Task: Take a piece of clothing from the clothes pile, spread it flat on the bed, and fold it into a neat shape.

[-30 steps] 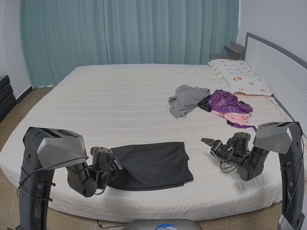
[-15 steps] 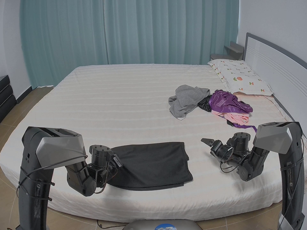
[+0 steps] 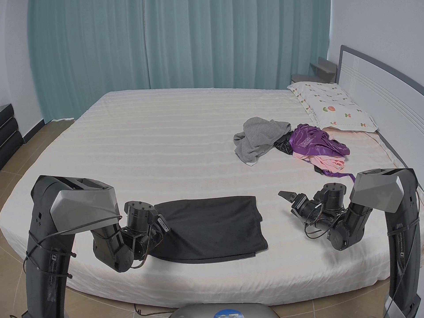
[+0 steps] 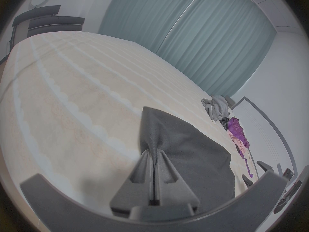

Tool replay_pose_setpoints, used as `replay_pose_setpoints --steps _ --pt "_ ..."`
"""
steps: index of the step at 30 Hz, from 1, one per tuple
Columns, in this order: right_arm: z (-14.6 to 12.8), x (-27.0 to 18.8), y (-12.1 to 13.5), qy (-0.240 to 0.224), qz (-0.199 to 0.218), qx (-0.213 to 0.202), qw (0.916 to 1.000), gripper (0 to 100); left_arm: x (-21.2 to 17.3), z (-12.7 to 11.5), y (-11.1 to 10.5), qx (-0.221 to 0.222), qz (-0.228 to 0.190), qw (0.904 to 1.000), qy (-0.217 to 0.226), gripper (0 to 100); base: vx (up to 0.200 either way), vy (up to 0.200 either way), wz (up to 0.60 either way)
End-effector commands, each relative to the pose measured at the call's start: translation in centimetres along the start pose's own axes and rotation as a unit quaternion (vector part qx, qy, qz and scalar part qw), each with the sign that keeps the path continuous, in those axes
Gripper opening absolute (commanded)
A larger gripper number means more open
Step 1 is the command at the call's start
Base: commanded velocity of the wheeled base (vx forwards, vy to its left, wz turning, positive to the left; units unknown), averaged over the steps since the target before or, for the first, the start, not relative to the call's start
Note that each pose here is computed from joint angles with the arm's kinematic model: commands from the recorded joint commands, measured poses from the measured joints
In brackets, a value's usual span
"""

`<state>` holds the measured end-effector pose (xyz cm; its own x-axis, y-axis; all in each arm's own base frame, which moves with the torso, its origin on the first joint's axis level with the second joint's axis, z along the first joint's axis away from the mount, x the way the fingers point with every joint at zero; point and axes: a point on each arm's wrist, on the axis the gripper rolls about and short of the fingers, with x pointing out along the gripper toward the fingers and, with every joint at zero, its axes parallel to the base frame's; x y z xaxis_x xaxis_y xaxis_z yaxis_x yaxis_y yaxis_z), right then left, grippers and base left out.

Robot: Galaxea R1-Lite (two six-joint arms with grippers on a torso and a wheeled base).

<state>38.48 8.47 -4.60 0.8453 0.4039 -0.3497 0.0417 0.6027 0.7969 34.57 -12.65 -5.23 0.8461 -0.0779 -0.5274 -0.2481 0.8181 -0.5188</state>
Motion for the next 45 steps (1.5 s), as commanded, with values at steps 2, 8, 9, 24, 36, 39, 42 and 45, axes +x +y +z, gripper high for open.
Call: replay_pose_setpoints --steps 2,8,9,24,36,39,42,45 --pt "-0.12 0.04 -0.05 0.002 0.000 0.000 1.0000 100 0.07 0.10 0.11 -0.001 0.001 1.0000 -0.001 0 0.000 0.200 0.00" --pt "-0.08 0.03 0.00 0.001 0.000 0.000 1.0000 100 0.05 0.25 0.12 -0.003 0.001 1.0000 -0.003 0 0.000 0.200 0.00" --pt "-0.18 0.05 0.07 0.002 0.001 -0.001 1.0000 100 0.05 0.26 0.12 -0.003 0.002 1.0000 -0.004 0 0.000 0.200 0.00" --pt "-0.18 0.05 0.07 0.002 0.001 -0.001 1.0000 100 0.17 0.43 0.21 -0.005 0.008 0.9999 -0.012 0 0.000 0.200 0.00" --pt "-0.25 0.04 0.08 0.004 0.001 -0.001 1.0000 100 0.19 0.51 0.29 -0.005 0.010 0.9998 -0.013 0 0.000 0.200 0.00" --pt "-0.23 0.07 0.10 0.003 0.001 -0.001 1.0000 100 0.19 0.51 0.29 -0.006 0.010 0.9998 -0.013 0 0.000 0.200 0.00" --pt "-0.23 0.07 0.10 0.003 0.001 -0.001 1.0000 100 0.12 0.45 0.28 -0.005 0.010 0.9999 -0.011 0 0.000 0.200 0.00" --pt "-0.20 0.03 0.04 0.003 0.000 -0.001 1.0000 100 0.04 0.41 0.27 -0.005 0.010 0.9999 -0.011 0 0.000 0.200 0.00"
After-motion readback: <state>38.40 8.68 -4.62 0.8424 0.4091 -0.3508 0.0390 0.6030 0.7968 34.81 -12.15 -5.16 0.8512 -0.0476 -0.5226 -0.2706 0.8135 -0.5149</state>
